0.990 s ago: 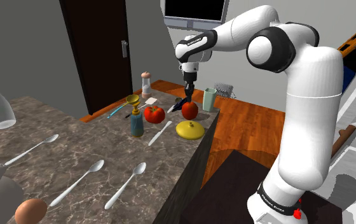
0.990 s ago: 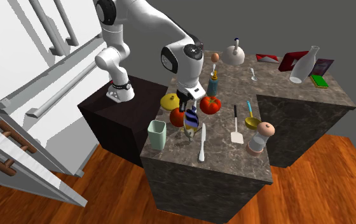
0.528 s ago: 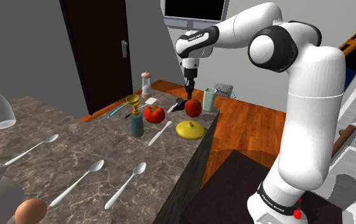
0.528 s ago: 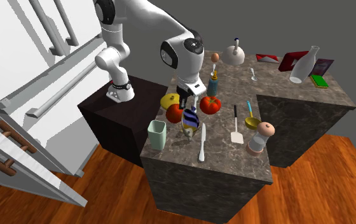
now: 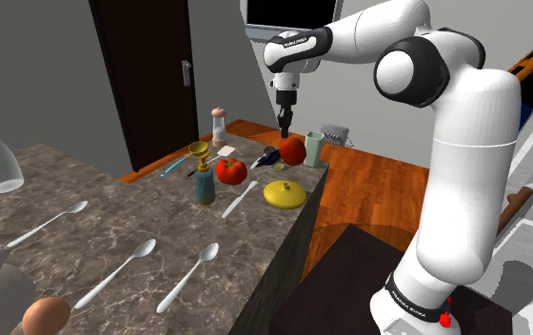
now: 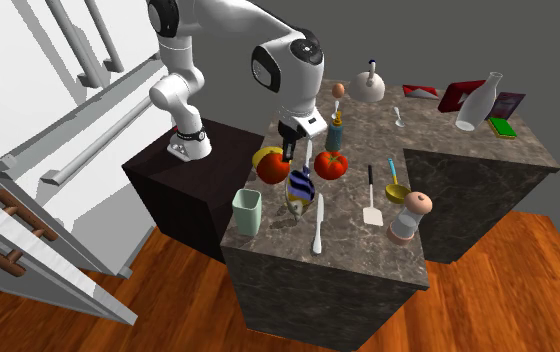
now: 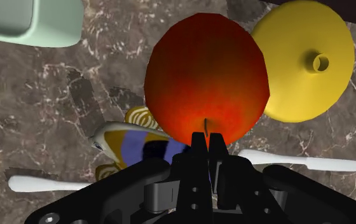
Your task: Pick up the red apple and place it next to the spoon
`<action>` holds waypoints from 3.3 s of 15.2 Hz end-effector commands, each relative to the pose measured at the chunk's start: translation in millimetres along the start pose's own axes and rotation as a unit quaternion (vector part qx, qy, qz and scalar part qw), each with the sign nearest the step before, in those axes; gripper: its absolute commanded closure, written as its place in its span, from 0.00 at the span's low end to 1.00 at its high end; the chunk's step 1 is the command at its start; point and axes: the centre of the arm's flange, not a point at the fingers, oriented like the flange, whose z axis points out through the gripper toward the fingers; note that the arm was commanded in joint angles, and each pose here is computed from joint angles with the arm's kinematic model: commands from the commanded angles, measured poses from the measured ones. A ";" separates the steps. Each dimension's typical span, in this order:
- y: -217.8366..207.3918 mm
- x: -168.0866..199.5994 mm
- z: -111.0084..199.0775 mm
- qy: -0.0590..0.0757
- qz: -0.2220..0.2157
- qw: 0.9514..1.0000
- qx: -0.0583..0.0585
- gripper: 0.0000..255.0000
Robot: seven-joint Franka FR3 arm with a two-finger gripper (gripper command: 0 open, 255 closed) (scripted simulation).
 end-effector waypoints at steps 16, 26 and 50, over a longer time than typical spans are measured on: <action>-14.4 -11.8 -88.1 0.000 0.000 1.000 0.000 1.00; -71.4 -16.2 -110.7 0.000 0.000 1.000 0.000 1.00; -384.5 -21.2 -62.2 0.000 0.000 1.000 0.000 1.00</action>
